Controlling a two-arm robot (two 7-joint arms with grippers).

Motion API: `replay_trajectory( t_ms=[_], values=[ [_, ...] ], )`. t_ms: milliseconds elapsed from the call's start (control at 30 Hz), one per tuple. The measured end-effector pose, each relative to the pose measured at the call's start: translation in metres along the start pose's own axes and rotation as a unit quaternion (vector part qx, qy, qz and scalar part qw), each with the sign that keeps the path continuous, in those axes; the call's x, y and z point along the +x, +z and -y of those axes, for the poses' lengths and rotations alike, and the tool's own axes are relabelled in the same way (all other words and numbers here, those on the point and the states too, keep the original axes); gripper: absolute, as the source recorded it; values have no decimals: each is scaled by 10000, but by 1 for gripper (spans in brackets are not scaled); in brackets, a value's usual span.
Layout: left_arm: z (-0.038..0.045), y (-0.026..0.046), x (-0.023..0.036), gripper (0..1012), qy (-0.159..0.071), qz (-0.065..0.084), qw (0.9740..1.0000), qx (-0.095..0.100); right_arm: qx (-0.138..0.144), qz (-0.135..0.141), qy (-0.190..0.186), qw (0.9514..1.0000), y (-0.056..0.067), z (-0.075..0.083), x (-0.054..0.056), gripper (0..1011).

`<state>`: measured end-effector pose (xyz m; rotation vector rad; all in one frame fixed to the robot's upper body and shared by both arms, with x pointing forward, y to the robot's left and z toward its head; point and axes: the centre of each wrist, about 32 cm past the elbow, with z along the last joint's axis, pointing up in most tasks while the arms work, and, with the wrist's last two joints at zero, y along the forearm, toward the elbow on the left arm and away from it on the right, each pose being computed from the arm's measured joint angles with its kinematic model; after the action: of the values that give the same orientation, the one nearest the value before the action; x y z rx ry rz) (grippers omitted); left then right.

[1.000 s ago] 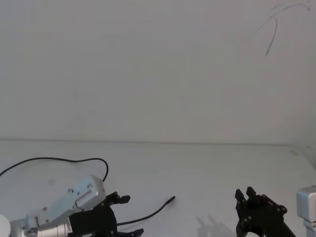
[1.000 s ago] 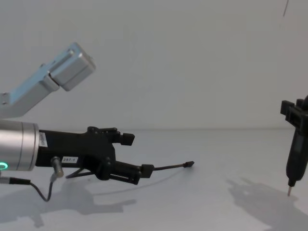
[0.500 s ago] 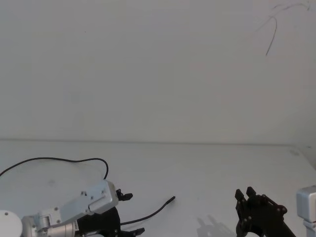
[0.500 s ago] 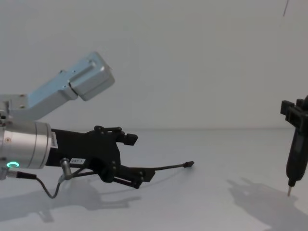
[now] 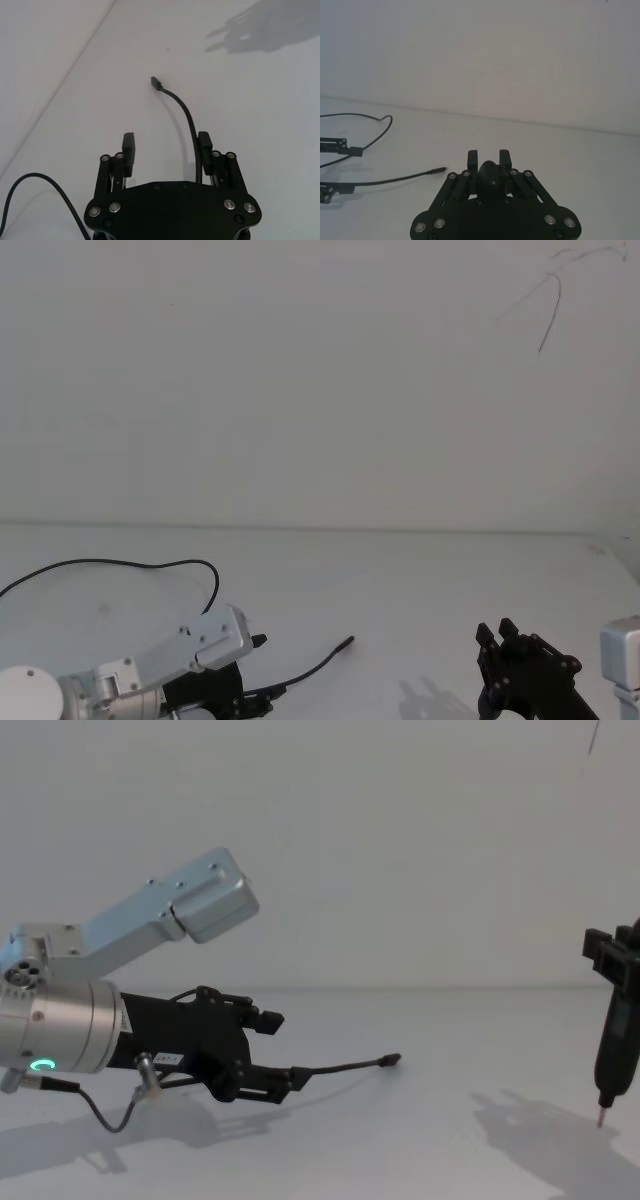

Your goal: Pick up the data cable with the one hand.

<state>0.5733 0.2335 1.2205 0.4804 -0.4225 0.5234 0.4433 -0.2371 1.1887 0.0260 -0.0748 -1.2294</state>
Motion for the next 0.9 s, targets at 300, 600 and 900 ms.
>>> replay_trajectory(
  t_ms=[300,600,900],
  values=[
    [21,5,-8,484,74,20,9999,100,0,0,0,10000,0,0,0,251],
    [31,8,-12,199,101,26,9999,131,0,0,0,10000,0,0,0,251],
    [22,-10,-28,43,127,-69,9999,36,1,0,0,10000,0,0,0,251]
  ],
)
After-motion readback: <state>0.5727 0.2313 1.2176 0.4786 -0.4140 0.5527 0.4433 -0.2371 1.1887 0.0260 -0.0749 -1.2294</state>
